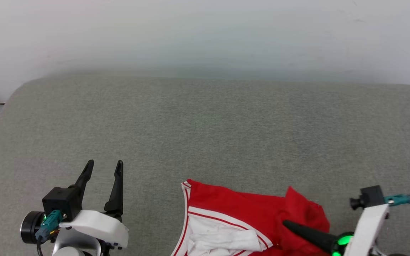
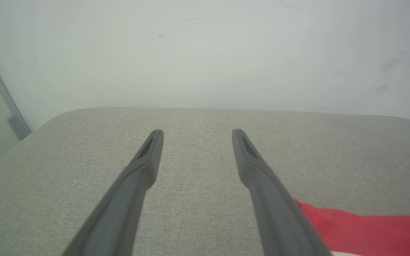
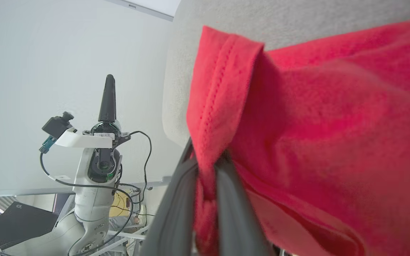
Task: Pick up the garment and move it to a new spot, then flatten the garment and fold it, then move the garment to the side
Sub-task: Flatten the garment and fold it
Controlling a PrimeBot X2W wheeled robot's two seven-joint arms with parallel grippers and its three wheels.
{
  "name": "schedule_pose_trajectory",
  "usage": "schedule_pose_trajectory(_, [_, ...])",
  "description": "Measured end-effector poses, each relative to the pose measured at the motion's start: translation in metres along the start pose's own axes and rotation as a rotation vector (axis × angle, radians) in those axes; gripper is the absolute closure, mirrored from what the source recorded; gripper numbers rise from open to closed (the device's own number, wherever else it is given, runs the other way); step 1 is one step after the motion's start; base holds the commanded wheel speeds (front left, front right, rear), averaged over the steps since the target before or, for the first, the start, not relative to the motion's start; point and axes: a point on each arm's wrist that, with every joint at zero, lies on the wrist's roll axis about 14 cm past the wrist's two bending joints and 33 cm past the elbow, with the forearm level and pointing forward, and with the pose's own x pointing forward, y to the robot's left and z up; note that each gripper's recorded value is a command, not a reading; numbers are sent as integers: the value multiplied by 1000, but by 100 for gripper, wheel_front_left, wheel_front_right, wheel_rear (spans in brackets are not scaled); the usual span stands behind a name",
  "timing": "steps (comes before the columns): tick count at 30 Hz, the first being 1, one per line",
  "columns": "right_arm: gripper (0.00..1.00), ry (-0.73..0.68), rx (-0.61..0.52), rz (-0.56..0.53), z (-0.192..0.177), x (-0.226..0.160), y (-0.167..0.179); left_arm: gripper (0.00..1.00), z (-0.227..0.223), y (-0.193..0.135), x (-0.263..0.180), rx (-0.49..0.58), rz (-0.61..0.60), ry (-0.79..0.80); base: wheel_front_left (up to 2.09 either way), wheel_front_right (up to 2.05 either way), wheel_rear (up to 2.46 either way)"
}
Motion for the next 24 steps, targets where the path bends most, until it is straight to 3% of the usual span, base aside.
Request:
schedule_pose_trajectory(10, [100, 116, 32, 196, -32, 72, 51, 0, -2, 17, -7, -15, 65, -2, 0, 0, 0])
schedule_pose_trajectory(15, [100, 154, 28, 187, -44, 99, 51, 0, -9, 22, -5, -22, 87, 13, 0, 0, 0])
schedule_pose_trajectory(23, [100, 159, 31, 78, -54, 124, 18, 0, -21, 25, 4, -34, 96, 39, 0, 0, 0])
schedule_pose_trajectory(24, [78, 156, 29, 68, -55, 125, 16, 0, -21, 25, 5, -32, 97, 37, 0, 0, 0])
